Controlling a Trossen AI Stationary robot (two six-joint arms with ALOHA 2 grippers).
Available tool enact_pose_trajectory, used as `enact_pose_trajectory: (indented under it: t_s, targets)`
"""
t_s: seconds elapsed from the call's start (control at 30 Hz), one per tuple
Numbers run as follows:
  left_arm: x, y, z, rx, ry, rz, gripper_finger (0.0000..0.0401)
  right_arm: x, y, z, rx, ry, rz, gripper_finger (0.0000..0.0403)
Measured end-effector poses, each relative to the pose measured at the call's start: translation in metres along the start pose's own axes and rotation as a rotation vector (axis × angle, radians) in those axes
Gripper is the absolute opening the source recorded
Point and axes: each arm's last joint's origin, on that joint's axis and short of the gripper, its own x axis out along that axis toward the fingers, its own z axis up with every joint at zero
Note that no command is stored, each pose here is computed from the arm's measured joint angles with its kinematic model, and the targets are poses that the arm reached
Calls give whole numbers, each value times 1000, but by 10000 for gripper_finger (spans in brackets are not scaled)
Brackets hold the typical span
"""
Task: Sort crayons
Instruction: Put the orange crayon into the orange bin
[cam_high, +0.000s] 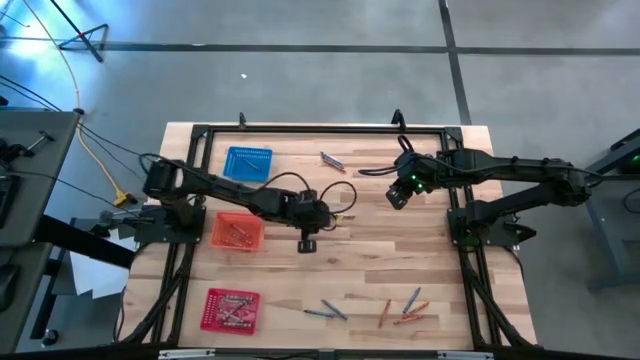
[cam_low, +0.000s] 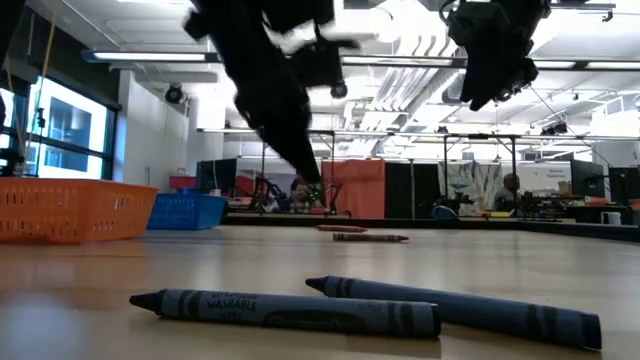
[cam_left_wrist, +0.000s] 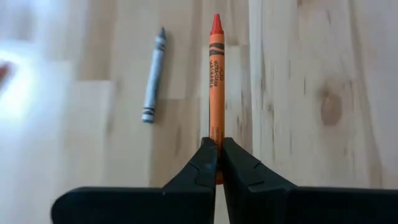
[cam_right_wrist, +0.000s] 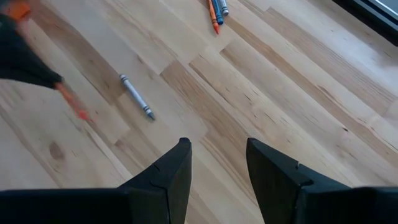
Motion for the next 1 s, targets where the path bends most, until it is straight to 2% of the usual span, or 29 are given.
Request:
enact_pose_trajectory:
  t_s: [0.13, 0.27, 0.63, 0.83, 1.0]
  targets:
    - [-29, -5, -7, 37, 67, 118, 1, 0, 0, 0, -2, 1, -1, 149]
    - [-61, -8, -19, -13, 146, 158, 1, 0, 0, 0, -29, 0, -1, 149]
    - [-139, -29, -72, -459, 426, 336, 0, 0, -1, -2, -13, 6, -31, 149]
    - [-147, -43, -92, -610, 483, 355, 0, 0, -3, 3, 5, -78, -95, 149]
    - [-141, -56, -106, -631, 556, 258, 0, 1, -7, 8, 31, -100, -103, 149]
